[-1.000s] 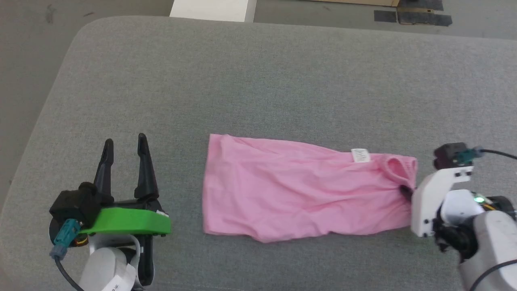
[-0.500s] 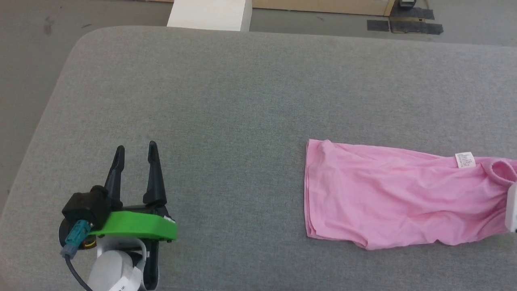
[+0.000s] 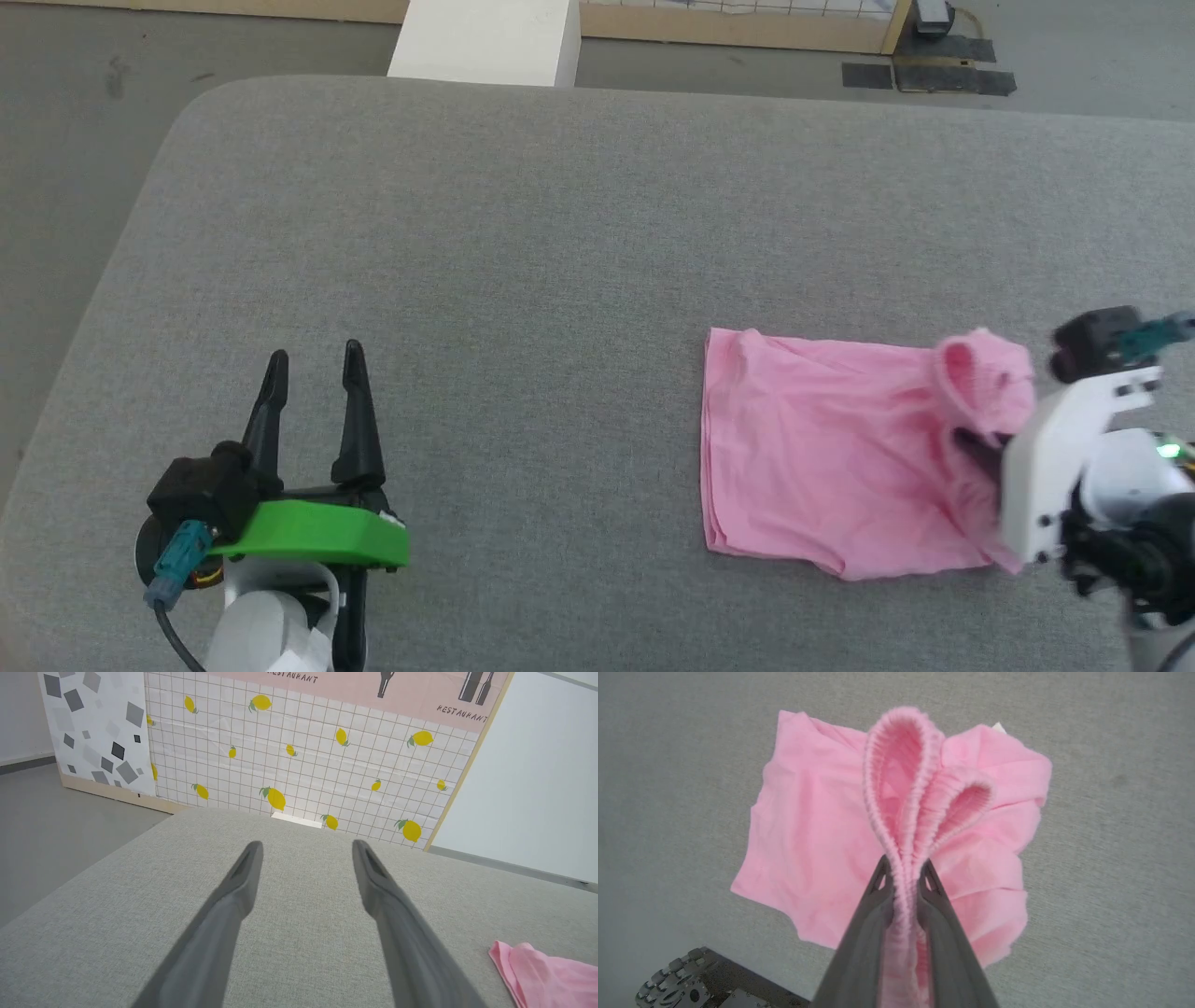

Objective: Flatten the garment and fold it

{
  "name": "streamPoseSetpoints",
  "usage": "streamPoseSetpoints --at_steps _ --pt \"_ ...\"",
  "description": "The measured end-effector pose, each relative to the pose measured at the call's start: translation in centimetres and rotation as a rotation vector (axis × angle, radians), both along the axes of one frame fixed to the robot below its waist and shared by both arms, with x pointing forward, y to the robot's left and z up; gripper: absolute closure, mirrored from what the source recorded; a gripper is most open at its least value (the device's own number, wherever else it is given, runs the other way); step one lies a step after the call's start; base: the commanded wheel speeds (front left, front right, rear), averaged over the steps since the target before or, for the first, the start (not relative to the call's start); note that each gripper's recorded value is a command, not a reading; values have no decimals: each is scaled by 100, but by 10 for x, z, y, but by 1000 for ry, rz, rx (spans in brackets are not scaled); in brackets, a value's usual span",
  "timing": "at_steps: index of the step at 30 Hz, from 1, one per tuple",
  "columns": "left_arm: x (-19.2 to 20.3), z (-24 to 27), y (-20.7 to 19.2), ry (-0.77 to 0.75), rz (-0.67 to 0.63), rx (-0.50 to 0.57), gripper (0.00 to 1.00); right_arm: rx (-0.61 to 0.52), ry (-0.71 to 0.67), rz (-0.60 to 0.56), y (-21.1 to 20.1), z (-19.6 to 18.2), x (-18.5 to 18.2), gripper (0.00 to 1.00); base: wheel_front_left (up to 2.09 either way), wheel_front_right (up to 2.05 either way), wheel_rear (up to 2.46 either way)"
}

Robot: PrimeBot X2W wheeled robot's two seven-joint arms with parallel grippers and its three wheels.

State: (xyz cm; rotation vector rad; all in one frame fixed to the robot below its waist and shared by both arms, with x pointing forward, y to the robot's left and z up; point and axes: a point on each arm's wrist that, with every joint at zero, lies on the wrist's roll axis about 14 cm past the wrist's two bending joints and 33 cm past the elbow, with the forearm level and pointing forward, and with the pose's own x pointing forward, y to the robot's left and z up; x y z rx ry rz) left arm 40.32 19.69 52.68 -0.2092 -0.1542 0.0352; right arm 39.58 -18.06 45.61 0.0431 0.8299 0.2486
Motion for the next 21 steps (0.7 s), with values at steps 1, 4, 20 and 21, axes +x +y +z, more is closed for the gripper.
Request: streamPoseSetpoints --at_steps 1,4,20,21 --pt "0 -1 -1 1 -1 -2 0 20 6 19 11 -2 -1 100 0 0 0" --pt "0 -3 -2 7 -6 -6 0 64 34 72 39 -12 -5 100 0 0 0" --pt "-5 -17 12 49 36 -6 0 87 70 171 106 -62 10 86 0 0 0" --pt "-5 -17 13 51 39 -6 0 81 67 176 108 -63 11 0 0 0 0"
